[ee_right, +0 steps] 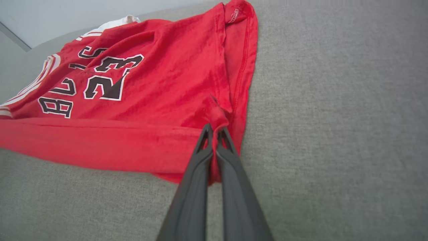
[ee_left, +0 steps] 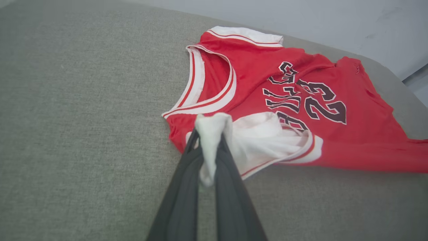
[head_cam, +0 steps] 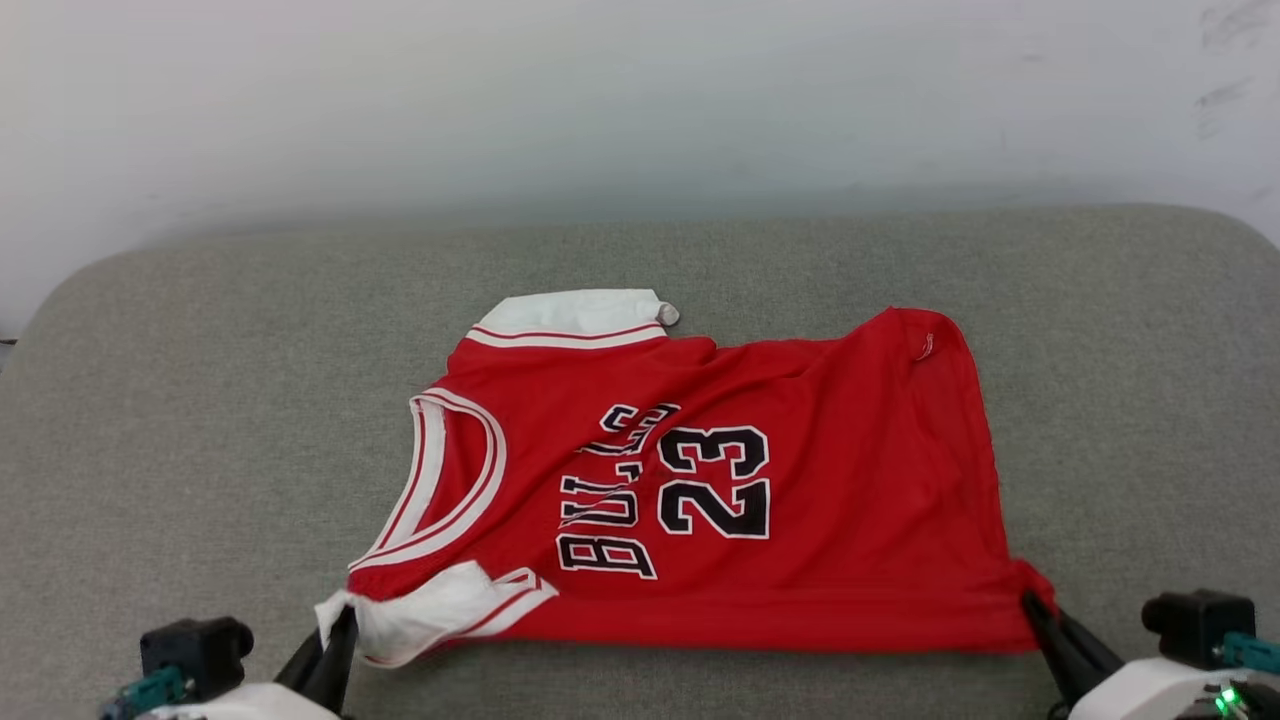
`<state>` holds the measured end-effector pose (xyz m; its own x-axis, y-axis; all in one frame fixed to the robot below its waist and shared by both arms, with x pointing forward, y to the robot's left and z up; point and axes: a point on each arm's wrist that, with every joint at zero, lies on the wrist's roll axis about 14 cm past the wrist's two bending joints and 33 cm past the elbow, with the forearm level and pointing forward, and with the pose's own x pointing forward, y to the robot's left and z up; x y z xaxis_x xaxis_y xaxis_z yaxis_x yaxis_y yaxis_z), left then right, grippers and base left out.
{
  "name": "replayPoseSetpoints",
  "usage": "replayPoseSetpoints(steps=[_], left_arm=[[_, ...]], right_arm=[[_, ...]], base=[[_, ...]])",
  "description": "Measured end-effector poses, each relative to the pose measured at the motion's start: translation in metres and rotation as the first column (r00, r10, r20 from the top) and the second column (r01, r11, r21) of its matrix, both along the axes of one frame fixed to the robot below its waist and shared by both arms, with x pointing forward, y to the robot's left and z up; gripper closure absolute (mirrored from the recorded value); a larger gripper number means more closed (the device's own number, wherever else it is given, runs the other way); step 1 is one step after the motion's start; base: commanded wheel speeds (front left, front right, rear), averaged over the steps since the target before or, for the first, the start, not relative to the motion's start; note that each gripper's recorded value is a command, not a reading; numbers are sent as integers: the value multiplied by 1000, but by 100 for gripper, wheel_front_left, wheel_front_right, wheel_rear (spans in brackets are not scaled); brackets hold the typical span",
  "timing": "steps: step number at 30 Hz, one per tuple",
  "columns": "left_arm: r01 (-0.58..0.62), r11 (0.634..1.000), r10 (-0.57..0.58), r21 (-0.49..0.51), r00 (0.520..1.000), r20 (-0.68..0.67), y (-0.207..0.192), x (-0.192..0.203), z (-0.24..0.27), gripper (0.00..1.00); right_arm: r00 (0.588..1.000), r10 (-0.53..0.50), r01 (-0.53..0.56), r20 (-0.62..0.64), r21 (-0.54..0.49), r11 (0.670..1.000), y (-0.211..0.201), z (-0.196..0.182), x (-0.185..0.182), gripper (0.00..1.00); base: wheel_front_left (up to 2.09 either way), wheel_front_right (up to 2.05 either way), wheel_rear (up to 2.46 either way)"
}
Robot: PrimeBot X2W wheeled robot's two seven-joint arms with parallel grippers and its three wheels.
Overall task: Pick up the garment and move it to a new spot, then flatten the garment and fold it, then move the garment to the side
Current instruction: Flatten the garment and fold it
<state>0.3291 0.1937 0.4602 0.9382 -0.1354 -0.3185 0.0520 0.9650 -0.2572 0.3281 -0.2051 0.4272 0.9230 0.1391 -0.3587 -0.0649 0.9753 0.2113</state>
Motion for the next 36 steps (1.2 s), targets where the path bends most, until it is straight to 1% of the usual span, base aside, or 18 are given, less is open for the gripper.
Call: replayPoseSetpoints(steps=[4, 9, 11, 15, 19, 22, 23, 24, 25, 26, 27, 29, 32, 36], left_arm=[[44, 999, -44, 8, 999, 27, -10, 24, 5, 100], [60, 998, -61, 22, 997, 54, -14, 56, 4, 100], [59, 998, -60, 25, 997, 56, -14, 67, -1, 100], [64, 998, -65, 18, 998, 8, -16, 79, -23, 100], [66, 998, -66, -3, 995, -69, -19, 81, -51, 100], [72, 997, -73, -15, 992, -108, -21, 83, -65, 100], [66, 998, -68, -20, 991, -112, -20, 84, -68, 100], [69, 997, -71, -23, 990, -119, -21, 84, -70, 99], [71, 997, -74, -26, 988, -135, -21, 83, -73, 63], [67, 997, -70, -28, 989, -131, -21, 84, -73, 47], [61, 998, -64, -29, 990, -124, -21, 85, -72, 0], [54, 998, -57, -30, 992, -110, -20, 86, -68, 0], [27, 999, -29, -21, 997, -71, -13, 87, -58, 0], [-10, 1000, 10, 9, 1000, -21, -1, 87, -41, 0]], right_arm=[[1000, 15, -15, 25, -9, 1000, 6, 15, 23, 100], [999, 36, -35, 34, -32, 999, 10, 18, 53, 100], [999, 44, -43, 18, -36, 998, 12, 12, 62, 100], [998, 56, -56, -28, -32, 998, 16, -7, 72, 100], [995, 56, -58, -80, -17, 998, 18, -29, 76, 100], [994, 54, -55, -96, -7, 998, 18, -39, 79, 100], [993, 54, -55, -101, -3, 998, 19, -42, 79, 91], [993, 54, -55, -101, -4, 998, 19, -44, 80, 64], [994, 56, -56, -96, -6, 998, 19, -44, 81, 24], [994, 66, -68, -91, -10, 998, 21, -44, 81, 0], [995, 73, -73, -75, -4, 997, 23, -41, 83, 0], [998, 57, -57, -16, 36, 998, 27, -30, 86, 0], [996, 33, -35, 80, 30, 999, 19, -10, 91, 0], [979, -5, 4, 204, 7, 1000, 7, 18, 92, 0]], base=[[0, 0, 0], [0, 0, 0], [0, 0, 0], [0, 0, 0], [0, 0, 0], [0, 0, 0], [0, 0, 0], [0, 0, 0], [0, 0, 0], [0, 0, 0], [0, 0, 0], [0, 0, 0], [0, 0, 0], [0, 0, 0]])
